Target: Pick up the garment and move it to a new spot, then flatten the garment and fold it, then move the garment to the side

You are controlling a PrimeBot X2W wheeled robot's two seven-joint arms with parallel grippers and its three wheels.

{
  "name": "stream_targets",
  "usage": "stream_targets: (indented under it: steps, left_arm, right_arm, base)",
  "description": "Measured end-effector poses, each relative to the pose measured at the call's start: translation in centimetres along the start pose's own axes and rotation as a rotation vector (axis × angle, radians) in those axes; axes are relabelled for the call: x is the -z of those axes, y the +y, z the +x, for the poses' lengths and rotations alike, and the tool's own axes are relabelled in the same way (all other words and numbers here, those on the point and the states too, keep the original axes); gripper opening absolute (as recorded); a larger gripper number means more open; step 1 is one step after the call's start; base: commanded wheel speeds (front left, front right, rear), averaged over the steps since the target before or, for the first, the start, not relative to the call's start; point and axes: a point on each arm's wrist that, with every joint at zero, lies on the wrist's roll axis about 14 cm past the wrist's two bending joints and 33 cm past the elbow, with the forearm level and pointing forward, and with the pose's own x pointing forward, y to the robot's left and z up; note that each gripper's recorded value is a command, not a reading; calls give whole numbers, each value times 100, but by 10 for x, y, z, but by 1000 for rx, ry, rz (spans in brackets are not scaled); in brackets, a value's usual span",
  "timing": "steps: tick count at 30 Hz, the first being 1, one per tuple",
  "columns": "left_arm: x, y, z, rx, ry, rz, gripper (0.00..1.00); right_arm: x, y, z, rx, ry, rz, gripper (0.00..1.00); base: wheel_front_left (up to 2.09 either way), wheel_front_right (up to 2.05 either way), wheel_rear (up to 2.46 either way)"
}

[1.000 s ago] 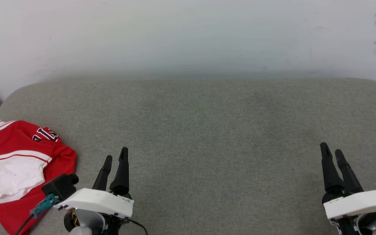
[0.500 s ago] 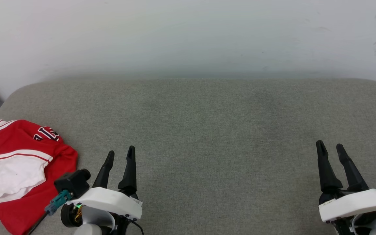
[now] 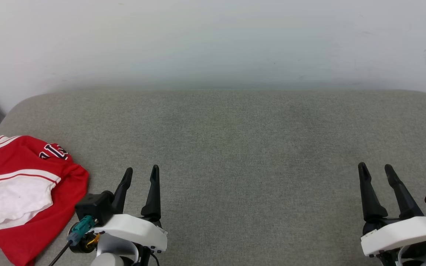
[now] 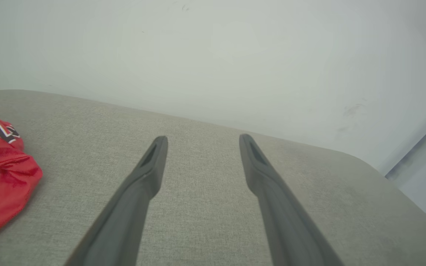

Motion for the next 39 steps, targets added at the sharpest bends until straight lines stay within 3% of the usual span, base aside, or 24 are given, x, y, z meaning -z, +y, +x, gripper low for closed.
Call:
stream_targets:
  steps: [39]
  left_arm:
    - [4, -19, -4, 69, -44, 292, 100]
  right_arm:
    - [-6, -2, -7, 6, -7, -252, 100]
  base:
    - [0, 0, 0]
